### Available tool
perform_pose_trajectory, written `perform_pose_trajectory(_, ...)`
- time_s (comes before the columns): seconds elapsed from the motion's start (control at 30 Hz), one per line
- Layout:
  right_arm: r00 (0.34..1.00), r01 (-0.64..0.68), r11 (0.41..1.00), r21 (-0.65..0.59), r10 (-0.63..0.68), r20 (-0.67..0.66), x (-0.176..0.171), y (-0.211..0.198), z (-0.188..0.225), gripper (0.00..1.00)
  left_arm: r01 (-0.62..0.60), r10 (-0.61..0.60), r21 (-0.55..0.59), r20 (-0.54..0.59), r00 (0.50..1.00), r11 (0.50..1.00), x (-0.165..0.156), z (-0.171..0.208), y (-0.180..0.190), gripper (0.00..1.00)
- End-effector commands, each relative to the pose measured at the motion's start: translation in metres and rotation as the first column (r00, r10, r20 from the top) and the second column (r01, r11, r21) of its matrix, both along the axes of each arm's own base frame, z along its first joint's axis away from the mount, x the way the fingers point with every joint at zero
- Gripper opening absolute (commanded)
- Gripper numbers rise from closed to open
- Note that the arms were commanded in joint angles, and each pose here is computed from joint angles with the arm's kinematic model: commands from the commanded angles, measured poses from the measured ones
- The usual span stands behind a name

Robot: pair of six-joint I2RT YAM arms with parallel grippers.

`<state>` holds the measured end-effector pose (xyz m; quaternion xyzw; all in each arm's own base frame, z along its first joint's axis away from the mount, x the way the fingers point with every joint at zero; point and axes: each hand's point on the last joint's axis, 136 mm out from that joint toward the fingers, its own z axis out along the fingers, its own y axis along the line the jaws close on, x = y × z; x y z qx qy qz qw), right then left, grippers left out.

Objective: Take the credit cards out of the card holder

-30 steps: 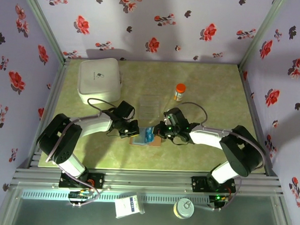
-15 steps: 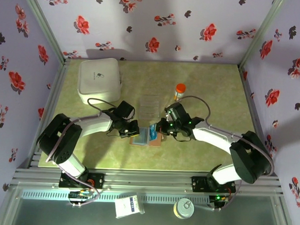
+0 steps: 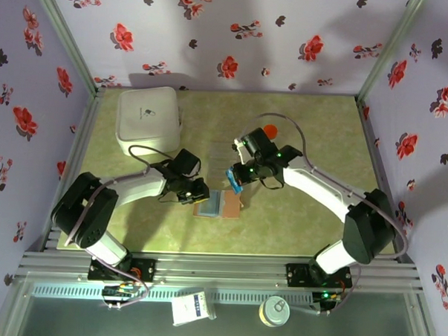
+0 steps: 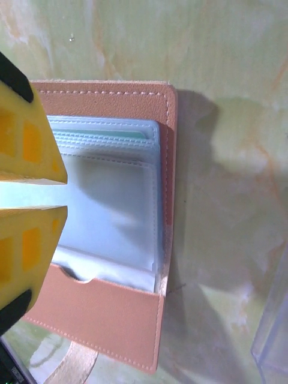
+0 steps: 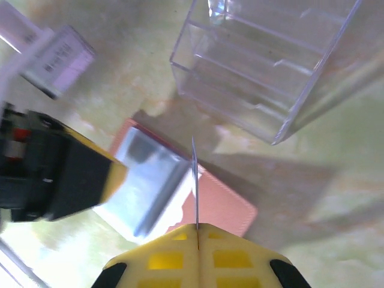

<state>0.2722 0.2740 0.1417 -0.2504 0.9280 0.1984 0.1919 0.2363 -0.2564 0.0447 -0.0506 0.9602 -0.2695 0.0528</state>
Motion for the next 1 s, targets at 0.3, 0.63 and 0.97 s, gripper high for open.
perform_pose_trajectory(0.3,0.763,-0.577,0.729,-0.369,0.642,0.076,0.041,0.006,0.008,0.00,-0.097,0.100,-0.033,0.093,0.991,0.995,0.022,0.024,0.029,0.18)
perform_pose_trajectory(0.63,0.612,-0.744,0.587,-0.319,0.790,0.026,0.070,0.030,0.012,0.00,-0.219,0.225,-0.068,0.103,0.969,0.973,0.034,0.025,0.070,0.20)
perform_pose_trajectory(0.97,0.593,-0.783,0.572,-0.244,0.805,-0.018,0.084,0.051,-0.010,0.00,-0.231,0.236,-0.072,0.077,0.969,0.970,0.044,0.018,0.081,0.20)
